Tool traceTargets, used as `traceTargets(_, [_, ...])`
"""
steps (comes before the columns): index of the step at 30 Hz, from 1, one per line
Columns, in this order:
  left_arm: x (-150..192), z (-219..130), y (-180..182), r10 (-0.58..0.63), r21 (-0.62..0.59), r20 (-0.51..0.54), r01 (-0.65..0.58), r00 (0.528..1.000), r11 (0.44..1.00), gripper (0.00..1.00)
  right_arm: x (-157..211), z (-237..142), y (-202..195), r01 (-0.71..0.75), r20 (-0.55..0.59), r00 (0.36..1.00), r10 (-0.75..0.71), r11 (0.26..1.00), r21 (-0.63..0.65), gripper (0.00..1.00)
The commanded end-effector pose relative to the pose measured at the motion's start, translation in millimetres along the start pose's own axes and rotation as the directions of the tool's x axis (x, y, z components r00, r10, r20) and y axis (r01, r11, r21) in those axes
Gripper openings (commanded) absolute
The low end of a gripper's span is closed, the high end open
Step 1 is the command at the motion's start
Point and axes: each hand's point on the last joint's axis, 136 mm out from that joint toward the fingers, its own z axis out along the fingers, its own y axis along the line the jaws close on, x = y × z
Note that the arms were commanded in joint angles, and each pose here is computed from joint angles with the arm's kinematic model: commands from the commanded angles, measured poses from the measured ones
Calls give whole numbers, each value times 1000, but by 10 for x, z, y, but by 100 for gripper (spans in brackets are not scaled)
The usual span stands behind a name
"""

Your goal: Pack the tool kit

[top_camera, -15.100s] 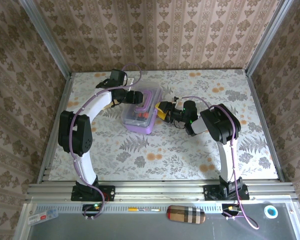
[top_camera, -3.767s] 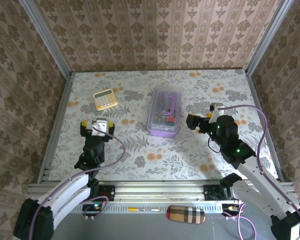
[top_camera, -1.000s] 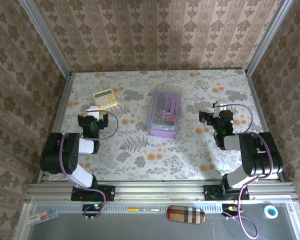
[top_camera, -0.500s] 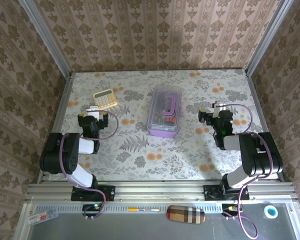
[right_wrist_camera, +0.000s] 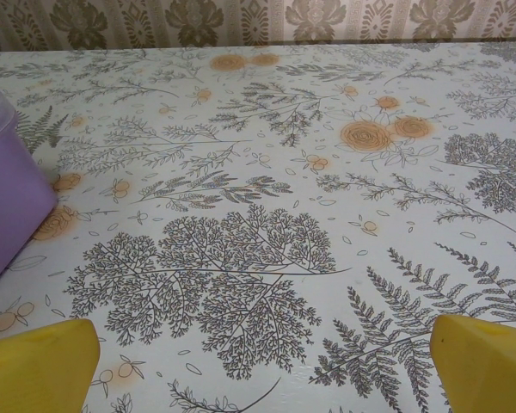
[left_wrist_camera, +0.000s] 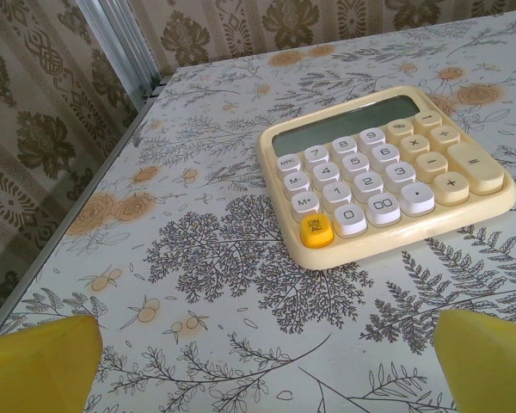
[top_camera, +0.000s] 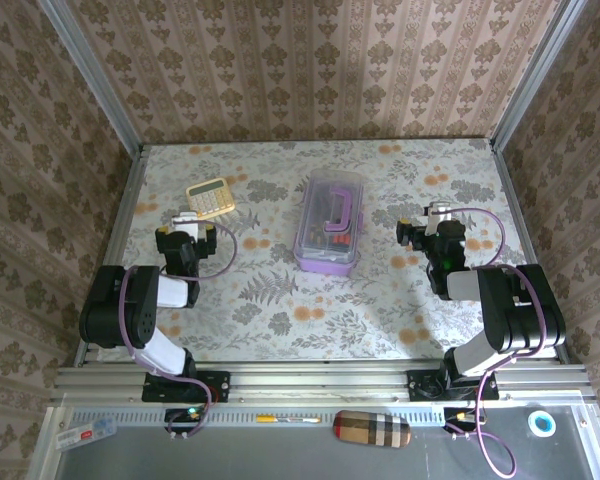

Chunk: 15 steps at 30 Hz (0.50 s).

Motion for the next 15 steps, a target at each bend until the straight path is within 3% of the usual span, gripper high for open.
traceTargets(1, [-91,8,52,-36,-17,21,37,999,999,100,-42,-19,-19,5,16,1000,-5,1000,25,100])
traceTargets(15, [-88,8,55,-37,-18,20,37,999,999,100,-44,-17,-8,6,16,1000,-6,1000,25,100])
